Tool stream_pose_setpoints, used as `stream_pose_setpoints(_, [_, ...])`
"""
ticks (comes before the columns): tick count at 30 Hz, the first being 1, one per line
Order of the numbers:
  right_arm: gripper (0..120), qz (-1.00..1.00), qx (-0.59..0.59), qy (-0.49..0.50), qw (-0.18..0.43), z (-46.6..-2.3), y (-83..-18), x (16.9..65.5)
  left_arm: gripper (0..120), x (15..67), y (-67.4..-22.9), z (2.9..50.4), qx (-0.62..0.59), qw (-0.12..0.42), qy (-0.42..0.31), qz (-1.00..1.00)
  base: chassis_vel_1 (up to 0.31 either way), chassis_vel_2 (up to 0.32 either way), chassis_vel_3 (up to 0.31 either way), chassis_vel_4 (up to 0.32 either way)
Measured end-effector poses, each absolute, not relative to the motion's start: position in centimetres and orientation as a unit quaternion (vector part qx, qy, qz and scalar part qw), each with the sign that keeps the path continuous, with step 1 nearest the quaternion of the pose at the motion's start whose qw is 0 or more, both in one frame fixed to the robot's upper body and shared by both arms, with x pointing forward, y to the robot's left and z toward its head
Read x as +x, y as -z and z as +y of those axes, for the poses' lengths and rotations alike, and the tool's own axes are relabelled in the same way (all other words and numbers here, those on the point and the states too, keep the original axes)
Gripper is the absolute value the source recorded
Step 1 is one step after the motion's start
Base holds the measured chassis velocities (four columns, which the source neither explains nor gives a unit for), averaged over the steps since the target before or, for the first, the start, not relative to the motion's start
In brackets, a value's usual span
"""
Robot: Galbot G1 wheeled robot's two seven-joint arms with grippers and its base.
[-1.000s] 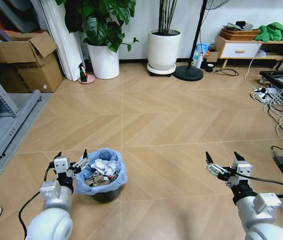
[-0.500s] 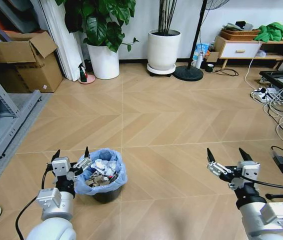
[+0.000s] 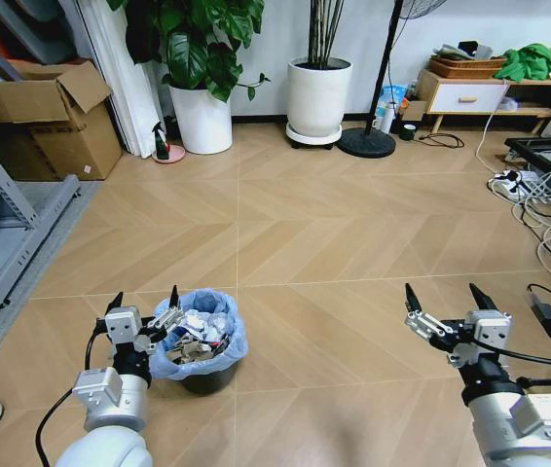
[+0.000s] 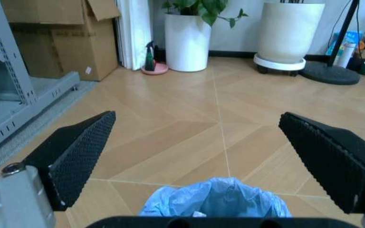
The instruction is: Pick up the trash bin and place the garbage on the floor into it.
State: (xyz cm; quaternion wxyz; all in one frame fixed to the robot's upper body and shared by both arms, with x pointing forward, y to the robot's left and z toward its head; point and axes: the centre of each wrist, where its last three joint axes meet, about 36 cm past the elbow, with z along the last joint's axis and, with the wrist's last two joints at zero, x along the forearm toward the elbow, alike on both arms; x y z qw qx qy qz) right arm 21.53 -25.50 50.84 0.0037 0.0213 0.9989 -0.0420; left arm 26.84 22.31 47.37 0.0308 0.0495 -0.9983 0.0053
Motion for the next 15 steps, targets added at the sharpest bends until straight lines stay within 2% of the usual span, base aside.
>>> stream_pose_setpoints(15, [100, 0.999, 0.021, 0.042, 0.003, -25.52, -50.78, 21.55, 100, 26.88, -47.31, 22.32, 0.049, 0.032, -0.005, -0.998, 0.0, 0.0, 0.0, 0.0])
